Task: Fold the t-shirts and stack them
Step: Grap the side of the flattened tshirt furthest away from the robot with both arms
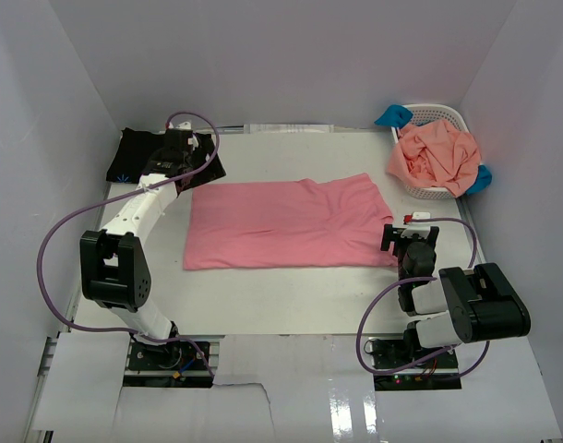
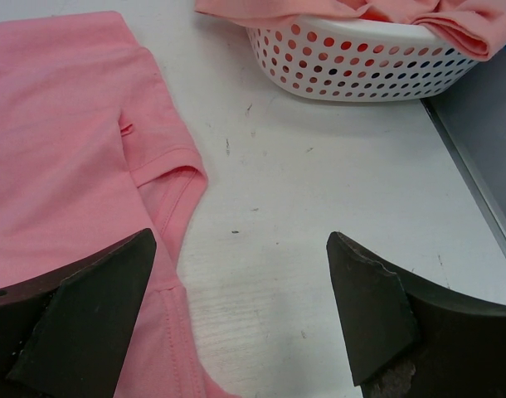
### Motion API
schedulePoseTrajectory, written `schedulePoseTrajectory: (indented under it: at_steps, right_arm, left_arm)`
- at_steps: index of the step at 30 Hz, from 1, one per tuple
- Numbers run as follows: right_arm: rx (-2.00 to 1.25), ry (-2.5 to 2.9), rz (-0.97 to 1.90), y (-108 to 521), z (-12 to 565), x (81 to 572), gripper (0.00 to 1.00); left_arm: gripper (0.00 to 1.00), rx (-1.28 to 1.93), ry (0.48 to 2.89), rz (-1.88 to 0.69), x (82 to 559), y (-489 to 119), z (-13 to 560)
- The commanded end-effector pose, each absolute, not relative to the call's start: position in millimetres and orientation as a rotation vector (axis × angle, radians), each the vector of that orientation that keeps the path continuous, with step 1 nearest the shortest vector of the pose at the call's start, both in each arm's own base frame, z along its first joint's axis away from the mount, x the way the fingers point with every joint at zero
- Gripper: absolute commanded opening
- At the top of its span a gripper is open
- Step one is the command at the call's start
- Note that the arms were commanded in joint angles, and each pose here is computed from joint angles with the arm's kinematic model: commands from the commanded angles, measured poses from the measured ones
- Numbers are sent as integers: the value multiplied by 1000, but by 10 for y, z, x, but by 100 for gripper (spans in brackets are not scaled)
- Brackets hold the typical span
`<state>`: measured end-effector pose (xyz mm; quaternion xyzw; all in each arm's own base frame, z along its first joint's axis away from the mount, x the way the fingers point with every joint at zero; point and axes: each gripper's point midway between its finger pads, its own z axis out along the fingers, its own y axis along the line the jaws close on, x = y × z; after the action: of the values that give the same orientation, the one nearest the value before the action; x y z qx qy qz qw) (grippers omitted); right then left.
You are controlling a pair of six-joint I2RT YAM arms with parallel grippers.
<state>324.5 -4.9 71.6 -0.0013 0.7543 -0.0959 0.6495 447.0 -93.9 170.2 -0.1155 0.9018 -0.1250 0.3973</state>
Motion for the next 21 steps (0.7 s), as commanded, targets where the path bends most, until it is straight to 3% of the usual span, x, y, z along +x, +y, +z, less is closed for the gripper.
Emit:
schedulePoseTrajectory:
  at_steps: [1,7,9,10,11,14,15,21]
  right_arm:
    - [67,1595,-220,-104,1018,3343,90]
    - [96,1560,-291,-200,1122,3204,90]
    - [93,1520,-298,-79,1458,3308,90]
    - [58,1650,-306,-38,1275,3323,90]
    - [107,1576,-232,60,1830,3515,90]
    - [-154,1755,30,644,2030,3589,90]
    - [-160,1700,85,743,2336,3656,90]
    - [48,1657,236,723,2675,3831,90]
  left_arm:
    - [91,-287,2250,-349,4481,-977,1880]
    - [91,-286,2244,-336,4487,-952,1902]
    - [91,-285,2246,-335,4487,-957,1891]
    - [91,-286,2250,-333,4487,-957,1879]
    - [91,-284,2254,-333,4488,-959,1865]
    - [91,-285,2261,-331,4498,-961,1843]
    - [91,-303,2256,-295,4510,-899,1837]
    - [92,-311,2241,-277,4489,-862,1880]
